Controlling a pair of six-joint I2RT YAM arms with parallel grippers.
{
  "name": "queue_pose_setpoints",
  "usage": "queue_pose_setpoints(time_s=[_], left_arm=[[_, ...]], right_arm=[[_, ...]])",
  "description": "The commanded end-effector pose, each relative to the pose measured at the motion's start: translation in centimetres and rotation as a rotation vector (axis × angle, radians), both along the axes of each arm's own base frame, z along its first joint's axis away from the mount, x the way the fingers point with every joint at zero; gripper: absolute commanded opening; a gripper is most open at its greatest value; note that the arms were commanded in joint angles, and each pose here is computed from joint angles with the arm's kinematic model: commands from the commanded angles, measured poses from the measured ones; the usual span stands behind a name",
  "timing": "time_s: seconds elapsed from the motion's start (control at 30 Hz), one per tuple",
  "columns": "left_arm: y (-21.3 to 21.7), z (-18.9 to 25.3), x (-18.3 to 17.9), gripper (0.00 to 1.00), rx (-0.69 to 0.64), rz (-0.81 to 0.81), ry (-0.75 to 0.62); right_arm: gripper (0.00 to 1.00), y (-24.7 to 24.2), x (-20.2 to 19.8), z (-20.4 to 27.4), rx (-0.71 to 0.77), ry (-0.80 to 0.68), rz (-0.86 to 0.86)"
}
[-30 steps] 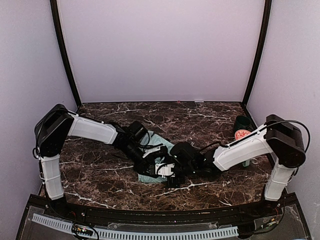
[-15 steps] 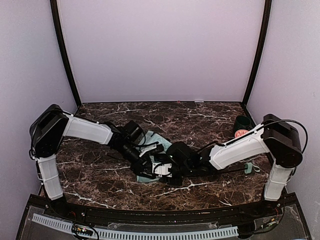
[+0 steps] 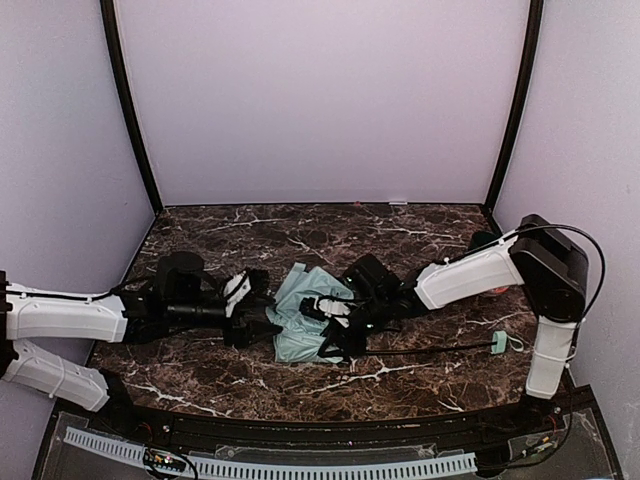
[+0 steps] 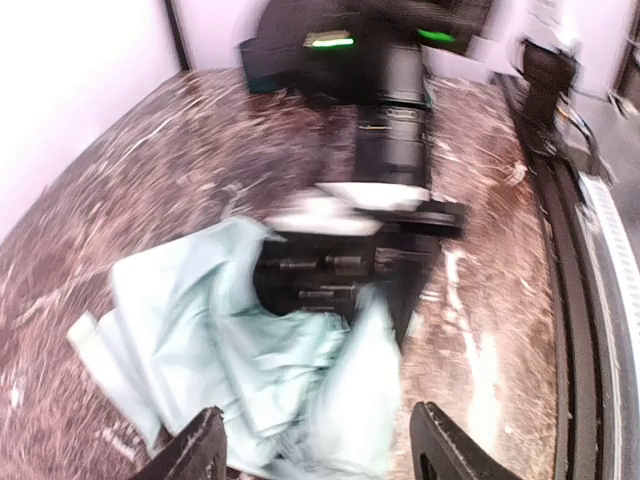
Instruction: Put away the umbrella
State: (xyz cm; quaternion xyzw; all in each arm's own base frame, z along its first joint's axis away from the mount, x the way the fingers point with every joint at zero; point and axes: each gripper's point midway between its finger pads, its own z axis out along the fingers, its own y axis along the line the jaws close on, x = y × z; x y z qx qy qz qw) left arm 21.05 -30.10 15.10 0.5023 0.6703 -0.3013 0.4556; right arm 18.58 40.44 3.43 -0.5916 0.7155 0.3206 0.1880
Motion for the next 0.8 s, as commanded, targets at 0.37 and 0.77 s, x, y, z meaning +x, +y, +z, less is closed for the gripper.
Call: queue_pose_setpoints(time_s=[0.37,0.77], left_arm=[[-3.7,-8.5,-3.8,0.84,0.516,-0.247,-0.397],[-0.7,-17.1,-4.6,0.63,0.913,-0.281,-0.038]], right_arm=[[0.13,-3.8,-6.6,-3.1,-0.194,0.665,0.009],[0.33,-2.3,-3.6,-1.5,-0.114,0.643,-0.007]])
